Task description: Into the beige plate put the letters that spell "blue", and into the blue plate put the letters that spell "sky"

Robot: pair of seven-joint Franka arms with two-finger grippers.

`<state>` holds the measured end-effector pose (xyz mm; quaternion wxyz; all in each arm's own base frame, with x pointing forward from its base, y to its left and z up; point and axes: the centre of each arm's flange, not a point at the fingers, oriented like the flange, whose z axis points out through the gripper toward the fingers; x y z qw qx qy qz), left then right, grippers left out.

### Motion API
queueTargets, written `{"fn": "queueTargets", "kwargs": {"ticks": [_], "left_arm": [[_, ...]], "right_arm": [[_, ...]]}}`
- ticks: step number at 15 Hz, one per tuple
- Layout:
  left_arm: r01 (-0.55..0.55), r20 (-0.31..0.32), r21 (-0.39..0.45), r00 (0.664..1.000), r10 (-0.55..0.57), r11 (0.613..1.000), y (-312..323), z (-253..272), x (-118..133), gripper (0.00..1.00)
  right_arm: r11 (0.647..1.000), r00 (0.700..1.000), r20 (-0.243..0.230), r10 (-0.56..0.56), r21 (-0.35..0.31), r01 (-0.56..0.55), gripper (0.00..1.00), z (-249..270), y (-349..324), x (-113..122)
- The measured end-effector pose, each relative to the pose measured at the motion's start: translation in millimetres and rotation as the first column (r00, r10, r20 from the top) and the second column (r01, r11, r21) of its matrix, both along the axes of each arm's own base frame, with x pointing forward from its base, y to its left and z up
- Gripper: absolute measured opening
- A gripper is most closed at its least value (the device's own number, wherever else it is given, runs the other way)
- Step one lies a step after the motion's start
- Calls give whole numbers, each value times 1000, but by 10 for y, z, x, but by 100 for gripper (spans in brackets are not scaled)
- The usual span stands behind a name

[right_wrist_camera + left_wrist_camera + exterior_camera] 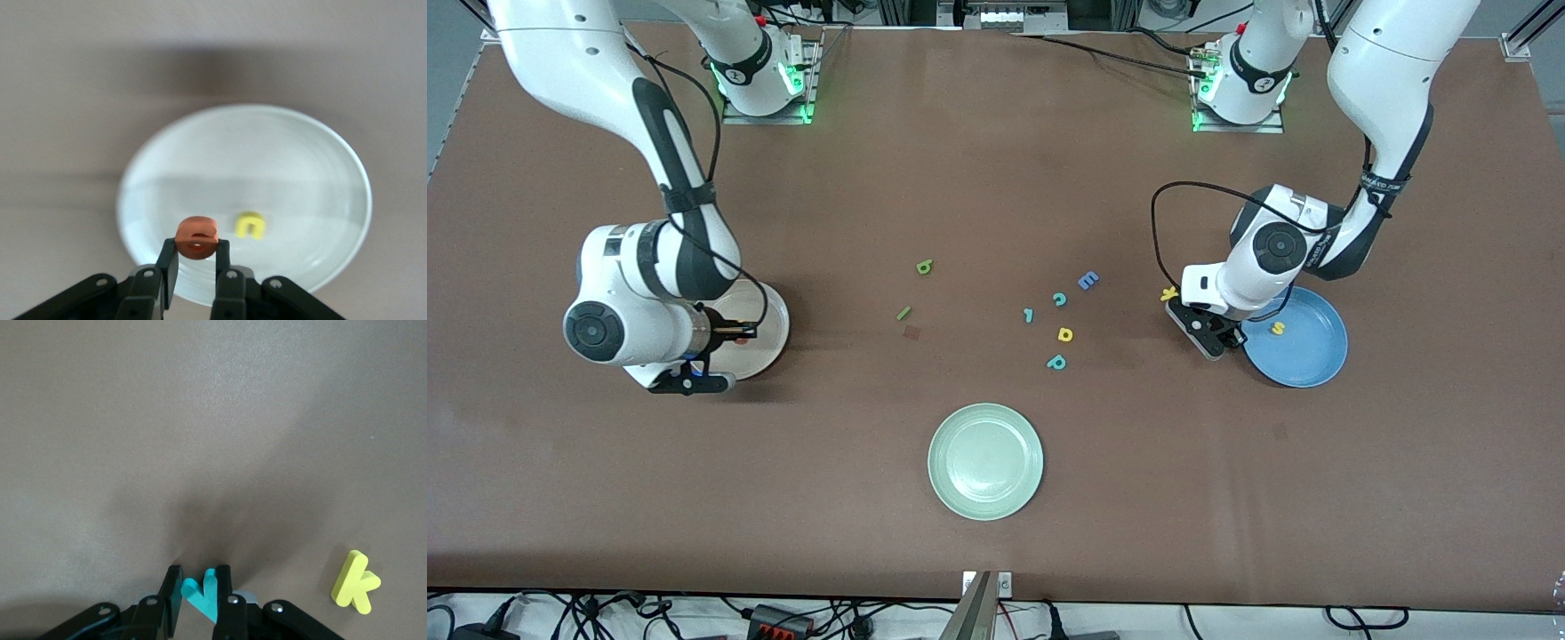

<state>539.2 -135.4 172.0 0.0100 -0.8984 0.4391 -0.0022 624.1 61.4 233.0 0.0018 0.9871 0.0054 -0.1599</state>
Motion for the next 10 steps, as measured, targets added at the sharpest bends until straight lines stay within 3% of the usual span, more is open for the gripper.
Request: {"fn": "queueTargets", "kwargs": {"ticks": [3, 5, 7, 10], "left_arm": [[-9, 3, 4, 1000, 9, 1000, 44, 38, 38, 25], [-33, -5, 22, 999, 33, 999, 172, 152, 137, 25], [-66, -32, 59, 997, 68, 996, 355, 359, 305, 25], [-96, -79, 120, 991, 106, 988, 497, 766, 545, 25]], "right_arm": [[1000, 999, -52, 9, -2, -9, 26, -254, 54, -154], [1000, 998, -58, 18, -3, -19, 27, -369, 117, -176], [1000, 998, -55, 18, -4, -19, 38, -399, 125, -171], [1000, 1000, -12, 21, 5, -21, 69, -167, 178, -53]]}}
